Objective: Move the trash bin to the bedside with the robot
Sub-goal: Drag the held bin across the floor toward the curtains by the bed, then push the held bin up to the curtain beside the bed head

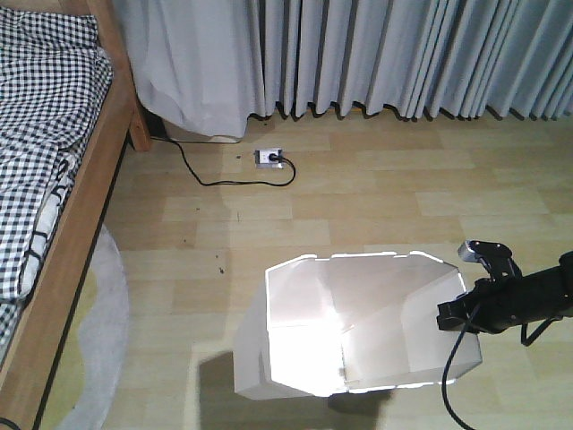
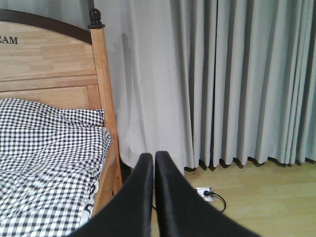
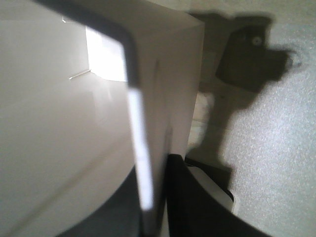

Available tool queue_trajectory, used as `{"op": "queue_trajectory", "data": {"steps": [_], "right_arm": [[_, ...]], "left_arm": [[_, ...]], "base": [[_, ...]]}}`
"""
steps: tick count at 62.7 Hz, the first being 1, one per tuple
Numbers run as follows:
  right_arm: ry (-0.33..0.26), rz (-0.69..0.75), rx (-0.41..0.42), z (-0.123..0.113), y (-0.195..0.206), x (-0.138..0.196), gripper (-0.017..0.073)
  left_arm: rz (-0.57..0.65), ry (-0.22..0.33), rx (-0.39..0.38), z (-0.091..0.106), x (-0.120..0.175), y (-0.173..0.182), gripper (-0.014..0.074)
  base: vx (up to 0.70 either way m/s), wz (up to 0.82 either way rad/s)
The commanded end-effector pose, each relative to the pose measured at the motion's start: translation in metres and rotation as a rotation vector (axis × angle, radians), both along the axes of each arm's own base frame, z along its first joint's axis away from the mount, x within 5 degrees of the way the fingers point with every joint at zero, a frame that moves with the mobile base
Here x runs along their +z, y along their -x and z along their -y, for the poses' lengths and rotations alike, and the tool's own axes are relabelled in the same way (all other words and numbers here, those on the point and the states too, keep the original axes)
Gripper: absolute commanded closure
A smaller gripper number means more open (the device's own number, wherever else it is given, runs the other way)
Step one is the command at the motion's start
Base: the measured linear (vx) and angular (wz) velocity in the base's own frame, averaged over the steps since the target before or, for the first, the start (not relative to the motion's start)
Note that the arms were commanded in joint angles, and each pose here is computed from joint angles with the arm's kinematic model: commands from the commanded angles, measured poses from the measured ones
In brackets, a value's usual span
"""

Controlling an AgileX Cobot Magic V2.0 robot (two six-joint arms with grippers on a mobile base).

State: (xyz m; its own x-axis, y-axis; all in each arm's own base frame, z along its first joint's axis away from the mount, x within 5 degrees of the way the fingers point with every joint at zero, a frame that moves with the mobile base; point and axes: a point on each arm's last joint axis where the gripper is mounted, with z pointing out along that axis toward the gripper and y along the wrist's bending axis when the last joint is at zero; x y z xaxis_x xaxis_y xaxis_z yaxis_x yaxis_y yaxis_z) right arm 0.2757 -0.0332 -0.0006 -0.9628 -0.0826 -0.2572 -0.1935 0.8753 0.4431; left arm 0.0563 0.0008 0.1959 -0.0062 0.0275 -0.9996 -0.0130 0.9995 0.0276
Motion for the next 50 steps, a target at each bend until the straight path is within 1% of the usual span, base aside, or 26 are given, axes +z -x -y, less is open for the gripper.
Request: {"op": "queue_trajectory", "data": {"steps": [1, 50], "right_arm": [[-0.217, 0.099, -0.003, -0.0125, -0.0111, 0.0320, 0.0564], [-0.217, 0.099, -0.003, -0.0125, -0.0111, 0.0320, 0.0564]], "left_arm": [[0.070, 0.023, -0.009, 0.0005, 0.0032, 0.0002, 0.0600], [0.070, 0.023, -0.009, 0.0005, 0.0032, 0.0002, 0.0600]], "base": [[0.18, 0.02], [0.20, -0.04]]}}
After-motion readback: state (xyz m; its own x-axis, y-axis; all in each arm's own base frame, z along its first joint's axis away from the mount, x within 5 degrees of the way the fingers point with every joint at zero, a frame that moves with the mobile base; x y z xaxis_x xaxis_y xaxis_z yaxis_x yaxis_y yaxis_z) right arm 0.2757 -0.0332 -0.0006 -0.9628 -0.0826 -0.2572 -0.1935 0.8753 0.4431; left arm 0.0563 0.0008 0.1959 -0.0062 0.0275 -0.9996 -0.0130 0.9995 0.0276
